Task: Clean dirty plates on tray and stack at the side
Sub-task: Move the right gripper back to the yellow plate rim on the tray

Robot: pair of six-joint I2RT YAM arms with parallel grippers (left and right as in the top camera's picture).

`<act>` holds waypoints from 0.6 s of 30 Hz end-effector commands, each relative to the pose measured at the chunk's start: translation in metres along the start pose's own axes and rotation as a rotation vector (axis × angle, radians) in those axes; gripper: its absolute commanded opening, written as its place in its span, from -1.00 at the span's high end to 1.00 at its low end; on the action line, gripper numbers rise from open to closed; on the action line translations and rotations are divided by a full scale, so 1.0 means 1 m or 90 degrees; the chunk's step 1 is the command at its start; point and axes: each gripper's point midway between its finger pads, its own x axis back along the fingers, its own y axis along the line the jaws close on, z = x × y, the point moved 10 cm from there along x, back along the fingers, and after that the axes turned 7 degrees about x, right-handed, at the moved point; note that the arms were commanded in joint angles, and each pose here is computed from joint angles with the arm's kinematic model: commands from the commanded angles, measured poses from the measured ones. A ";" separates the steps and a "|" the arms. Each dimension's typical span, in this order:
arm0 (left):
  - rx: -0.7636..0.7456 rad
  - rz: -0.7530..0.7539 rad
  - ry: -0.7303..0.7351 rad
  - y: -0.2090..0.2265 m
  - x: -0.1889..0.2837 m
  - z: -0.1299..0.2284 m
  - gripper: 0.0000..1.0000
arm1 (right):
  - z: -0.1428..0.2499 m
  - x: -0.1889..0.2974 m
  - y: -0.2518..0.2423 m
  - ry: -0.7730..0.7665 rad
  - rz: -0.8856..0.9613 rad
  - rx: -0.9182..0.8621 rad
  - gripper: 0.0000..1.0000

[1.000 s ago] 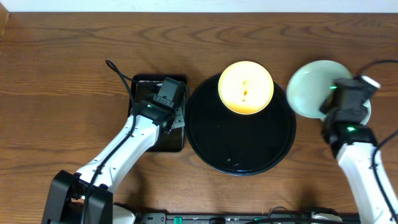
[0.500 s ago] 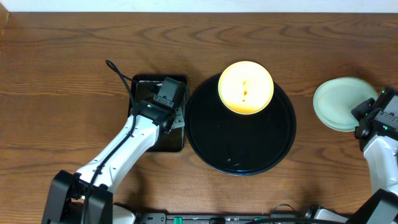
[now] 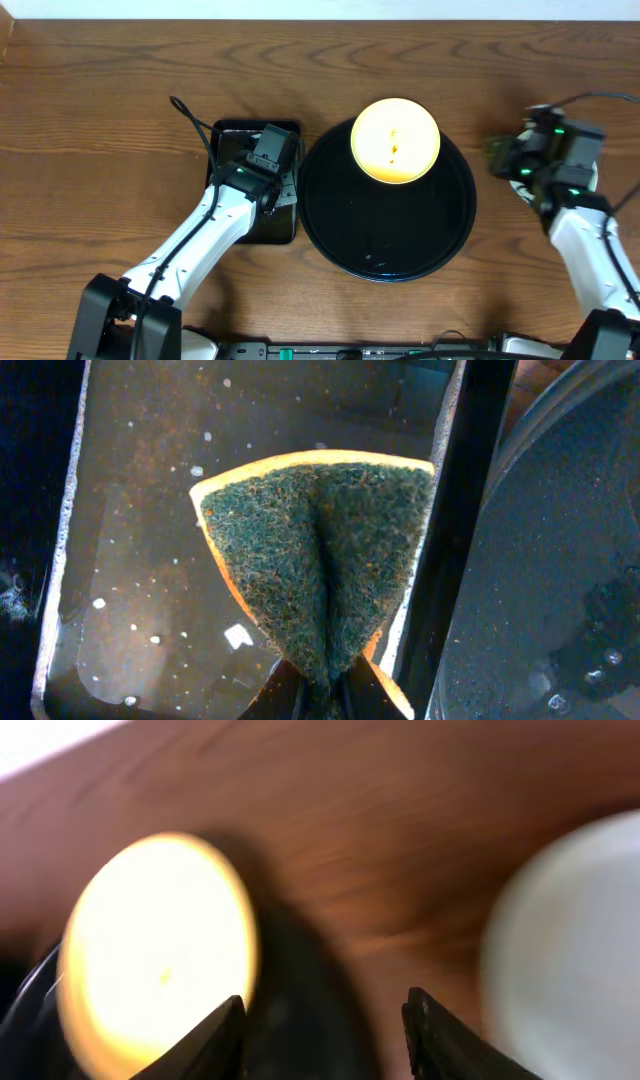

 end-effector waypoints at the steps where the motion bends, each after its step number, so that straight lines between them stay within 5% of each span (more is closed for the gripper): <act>1: -0.010 -0.012 -0.002 0.003 -0.001 0.001 0.83 | 0.009 -0.020 0.017 0.048 -0.051 0.054 -0.02; 11: -0.010 -0.008 0.001 0.003 -0.001 0.001 0.83 | 0.042 -0.084 0.021 0.122 -0.113 -0.003 -0.03; 18: -0.010 -0.008 0.001 0.003 -0.001 0.001 0.84 | 0.053 -0.106 0.027 0.131 -0.128 -0.033 0.17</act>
